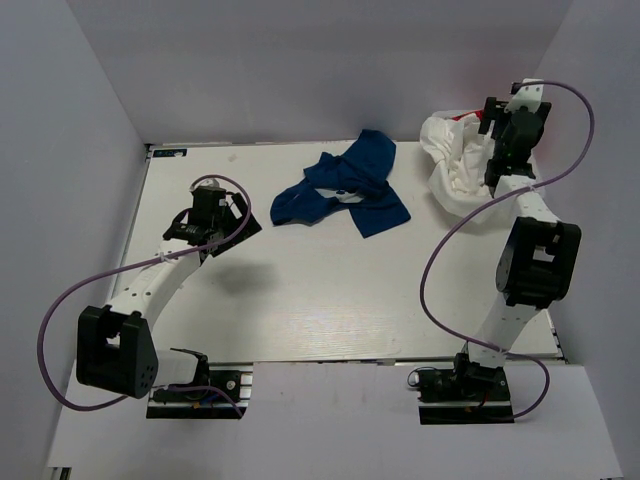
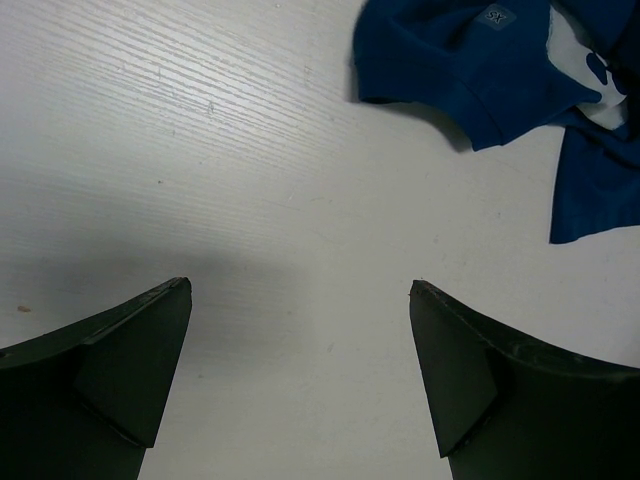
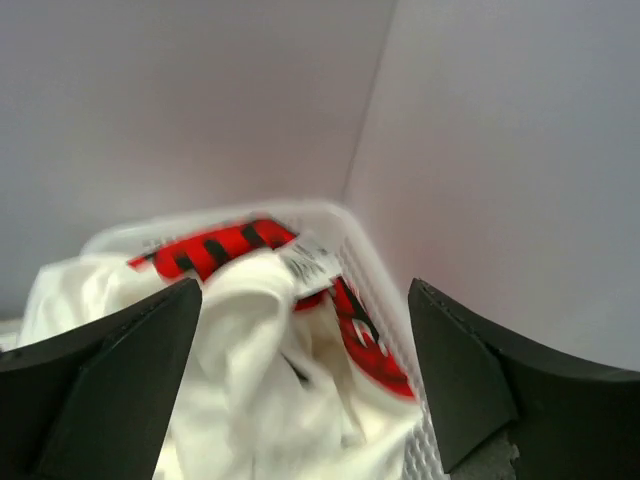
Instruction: Fold and stack the t-shirts
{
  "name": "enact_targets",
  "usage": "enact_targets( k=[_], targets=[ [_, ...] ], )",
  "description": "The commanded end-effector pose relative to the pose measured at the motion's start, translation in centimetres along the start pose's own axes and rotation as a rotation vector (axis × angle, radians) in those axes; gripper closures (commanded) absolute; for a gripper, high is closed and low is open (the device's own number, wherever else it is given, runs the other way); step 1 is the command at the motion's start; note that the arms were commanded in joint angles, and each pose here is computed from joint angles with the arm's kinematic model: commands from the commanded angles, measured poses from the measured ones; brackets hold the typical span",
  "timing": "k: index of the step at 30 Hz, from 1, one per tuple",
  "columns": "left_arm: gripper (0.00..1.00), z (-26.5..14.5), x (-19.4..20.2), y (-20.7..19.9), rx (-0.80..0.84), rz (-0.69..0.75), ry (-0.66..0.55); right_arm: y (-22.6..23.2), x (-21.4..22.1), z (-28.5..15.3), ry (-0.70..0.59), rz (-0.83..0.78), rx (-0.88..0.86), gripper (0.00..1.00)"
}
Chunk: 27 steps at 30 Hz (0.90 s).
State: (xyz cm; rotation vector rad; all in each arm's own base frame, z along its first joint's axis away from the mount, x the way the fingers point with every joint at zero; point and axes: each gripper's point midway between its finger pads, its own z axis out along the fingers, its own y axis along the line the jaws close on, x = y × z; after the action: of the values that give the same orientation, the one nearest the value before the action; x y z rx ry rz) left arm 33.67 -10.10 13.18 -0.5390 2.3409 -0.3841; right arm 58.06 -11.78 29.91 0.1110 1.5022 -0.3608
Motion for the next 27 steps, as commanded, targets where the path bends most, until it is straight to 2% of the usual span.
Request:
enact_targets(
  k=[1,4,7,12,15,16,17,18,20,21,22,23,24,27],
  targets=[
    [0.00,-0.2,-0.7,-0.6,0.017,0.001,-0.011,-2.4,-8.3,-1.6,-0.051,0.124,0.073,0.10],
    [0.00,-0.3,-0.3,-0.5,0.018,0.001,0.004,0.3,-9.1,-2.2,0.028,0.061,-0.082,0.10],
    [0.00,-0.1,-0.3,-1.0,0.045,0.001,0.002,3.6,-10.2,-4.2,0.037,0.061,-0.277,0.10],
    [0.00,0.3,0.0,-0.9,0.041,0.012,0.022,5.9,-8.6,-6.0,0.102,0.066,-0.367,0.10],
    [0.00,0.4,0.3,-0.6,0.028,0.031,0.040,7.4,-7.2,-5.7,0.134,0.073,-0.417,0.10],
    [0.00,0.3,0.0,-0.8,0.033,0.031,0.033,7.9,-5.1,-4.9,0.188,0.075,-0.421,0.10],
    [0.00,0.3,0.2,-0.7,0.028,0.031,0.040,7.9,-4.6,-4.3,0.194,0.079,-0.420,0.23],
    [0.00,0.3,0.2,-0.7,0.028,0.031,0.040,8.6,-2.5,-3.4,0.235,0.078,-0.434,0.28],
    [0.00,0.4,0.5,-0.4,0.021,0.031,0.048,9.1,-0.7,-1.1,0.284,0.067,-0.427,0.28],
    [0.00,0.4,0.5,-0.4,0.021,0.031,0.048,9.0,-2.3,1.5,0.241,0.063,-0.413,0.28],
    [0.00,0.4,0.5,-0.4,0.021,0.031,0.048,9.1,-1.3,2.5,0.264,0.075,-0.402,0.30],
    [0.00,0.5,0.9,-0.1,0.015,0.031,0.056,10.0,6.7,3.6,0.432,0.075,-0.377,0.32],
    [0.00,0.5,1.1,-0.4,0.020,0.038,0.059,9.5,5.3,4.9,0.393,0.084,-0.351,0.33],
    [0.00,0.5,1.6,0.0,0.009,0.039,0.074,8.2,9.8,7.2,0.438,0.140,-0.219,0.40]
  ],
)
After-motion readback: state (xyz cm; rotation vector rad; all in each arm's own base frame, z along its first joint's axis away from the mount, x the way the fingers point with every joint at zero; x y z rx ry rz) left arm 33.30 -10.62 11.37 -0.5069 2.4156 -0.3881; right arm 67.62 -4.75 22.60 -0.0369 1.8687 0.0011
